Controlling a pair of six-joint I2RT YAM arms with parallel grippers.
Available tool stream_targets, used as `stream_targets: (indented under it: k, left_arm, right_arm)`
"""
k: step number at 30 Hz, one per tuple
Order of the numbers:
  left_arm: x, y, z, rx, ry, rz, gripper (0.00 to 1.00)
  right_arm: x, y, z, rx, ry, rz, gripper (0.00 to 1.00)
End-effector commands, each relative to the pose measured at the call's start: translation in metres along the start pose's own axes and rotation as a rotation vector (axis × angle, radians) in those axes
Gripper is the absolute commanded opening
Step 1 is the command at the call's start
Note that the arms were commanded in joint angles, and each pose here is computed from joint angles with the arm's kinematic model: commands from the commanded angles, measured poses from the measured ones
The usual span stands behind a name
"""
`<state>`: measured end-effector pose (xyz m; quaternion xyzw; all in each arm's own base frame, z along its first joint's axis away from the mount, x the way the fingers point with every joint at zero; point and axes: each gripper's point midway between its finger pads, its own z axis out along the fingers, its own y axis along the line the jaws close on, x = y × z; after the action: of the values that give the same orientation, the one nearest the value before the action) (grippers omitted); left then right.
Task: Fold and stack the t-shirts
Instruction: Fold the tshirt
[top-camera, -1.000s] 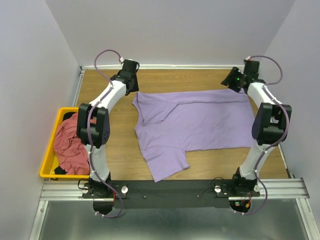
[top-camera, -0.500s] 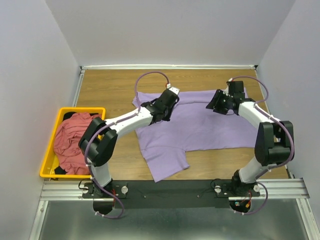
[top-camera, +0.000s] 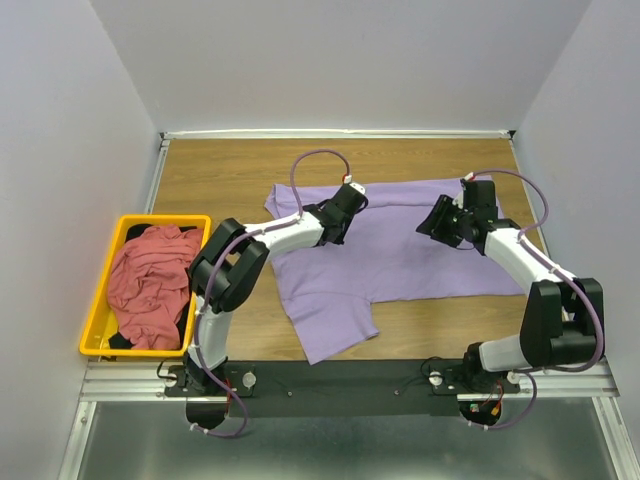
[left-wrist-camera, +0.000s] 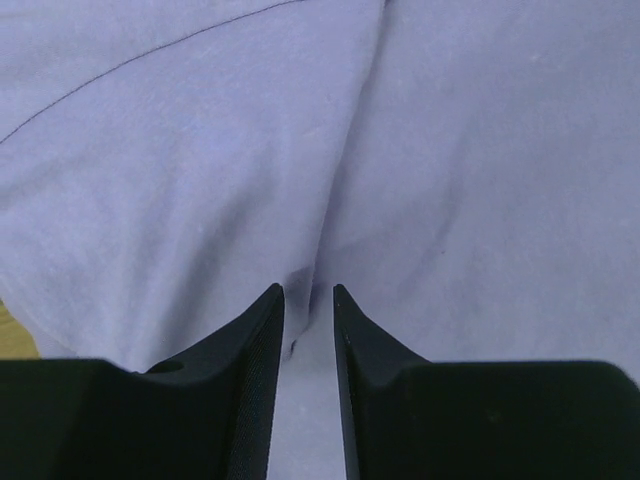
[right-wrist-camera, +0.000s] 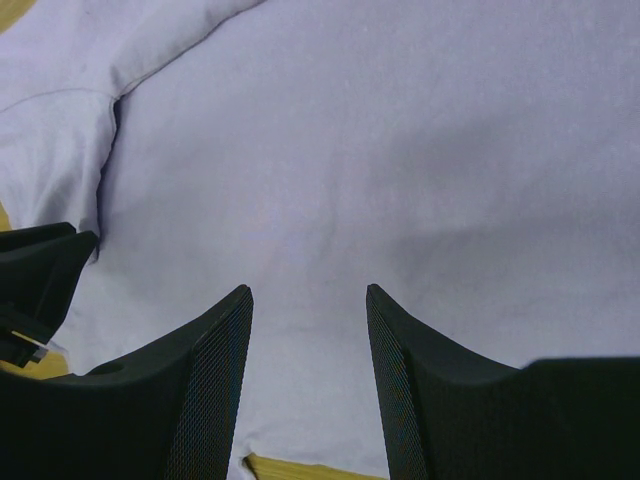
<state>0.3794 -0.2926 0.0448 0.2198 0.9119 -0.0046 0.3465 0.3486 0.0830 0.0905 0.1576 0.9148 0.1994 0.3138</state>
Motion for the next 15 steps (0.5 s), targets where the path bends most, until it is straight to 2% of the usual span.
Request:
stream_targets:
  k: [1, 6, 15]
  left_arm:
    - [-0.008, 0.013, 0.005, -0.082, -0.024, 0.014, 0.33]
    - [-0.007, 0.017, 0.007, -0.105, -0.018, 0.022, 0.27]
    - [-0.007, 0.005, 0.004, -0.036, -0.014, 0.018, 0.32]
  right_arm:
    - [0.003, -0.003, -0.004, 0.02, -0.015, 0.012, 0.57]
    - [0.003, -0.005, -0.004, 0.025, -0.016, 0.01, 0.57]
    - [0.005, -0.006, 0.0, 0.028, -0.004, 0.009, 0.57]
